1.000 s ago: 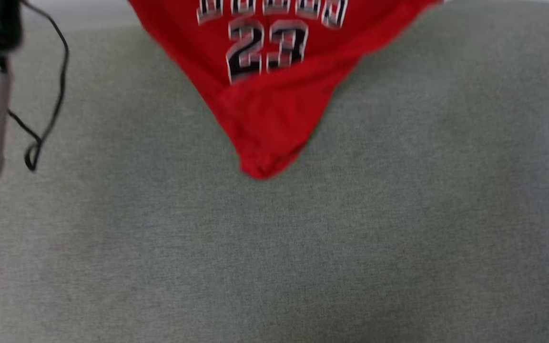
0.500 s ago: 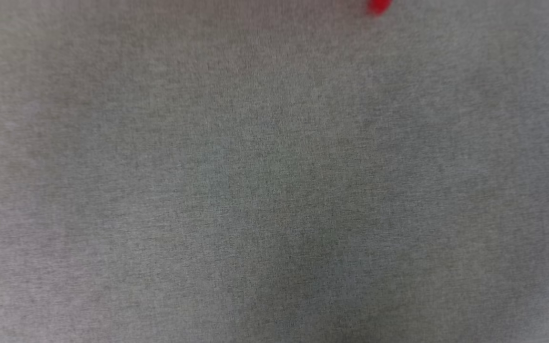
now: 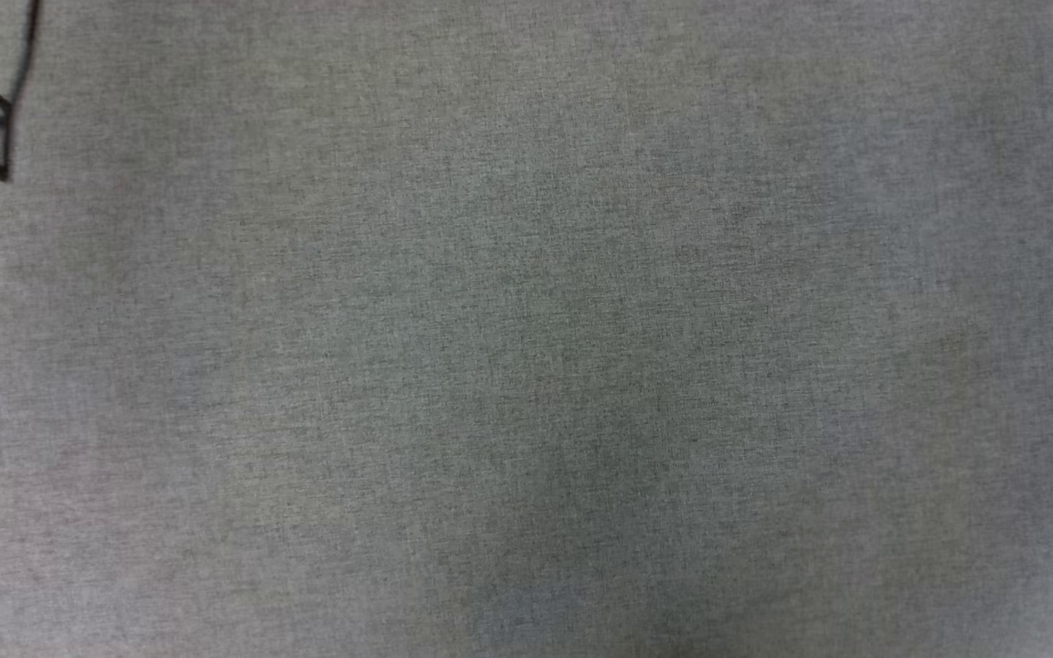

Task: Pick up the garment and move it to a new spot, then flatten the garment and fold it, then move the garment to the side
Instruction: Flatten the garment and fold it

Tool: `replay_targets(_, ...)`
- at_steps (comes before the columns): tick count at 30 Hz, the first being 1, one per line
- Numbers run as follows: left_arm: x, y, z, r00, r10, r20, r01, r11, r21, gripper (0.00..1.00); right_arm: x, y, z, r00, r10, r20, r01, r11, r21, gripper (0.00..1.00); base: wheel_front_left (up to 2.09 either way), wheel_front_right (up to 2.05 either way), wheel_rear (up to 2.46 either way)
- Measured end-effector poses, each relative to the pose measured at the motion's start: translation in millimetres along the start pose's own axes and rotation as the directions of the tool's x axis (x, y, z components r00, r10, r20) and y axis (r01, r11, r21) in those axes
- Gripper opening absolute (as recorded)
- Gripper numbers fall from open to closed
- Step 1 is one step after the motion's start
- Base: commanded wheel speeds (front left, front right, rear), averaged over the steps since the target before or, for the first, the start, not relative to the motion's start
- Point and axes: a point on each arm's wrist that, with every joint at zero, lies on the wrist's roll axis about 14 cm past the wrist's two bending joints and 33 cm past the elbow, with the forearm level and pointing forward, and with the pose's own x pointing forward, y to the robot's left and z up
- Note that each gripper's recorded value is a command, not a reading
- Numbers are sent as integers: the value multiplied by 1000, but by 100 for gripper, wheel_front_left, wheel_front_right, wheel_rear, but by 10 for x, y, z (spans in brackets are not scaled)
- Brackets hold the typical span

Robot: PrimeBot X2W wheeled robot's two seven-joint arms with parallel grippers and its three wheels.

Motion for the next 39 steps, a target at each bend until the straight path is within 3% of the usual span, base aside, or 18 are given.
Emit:
replay_targets(8, -505, 113, -621, 989, 23, -146, -32, 998, -58, 0, -525, 340, -696, 984, 47, -172, -23, 990, 142, 0, 0, 0, 0)
replay_targets(15, -1522, 260, -1115, 948, 66, -310, -91, 994, -68, 0, -1409, 695, -1082, 945, 105, -310, -23, 966, 257, 0, 0, 0, 0)
replay_targets(23, -2730, 421, -1128, 911, 168, -377, -222, 970, -104, 0, -2434, 887, -1218, 906, 131, -402, 27, 931, 365, 0, 0, 0, 0)
replay_targets(31, -3523, 374, -732, 913, 234, -334, -278, 956, -92, 0, -3260, 983, -1318, 877, 144, -459, 90, 888, 451, 0, 0, 0, 0)
replay_targets(39, -4380, 327, -833, 843, 288, -454, -361, 929, -82, 0, -3982, 1302, -1462, 833, 202, -515, 102, 859, 502, 0, 0, 0, 0)
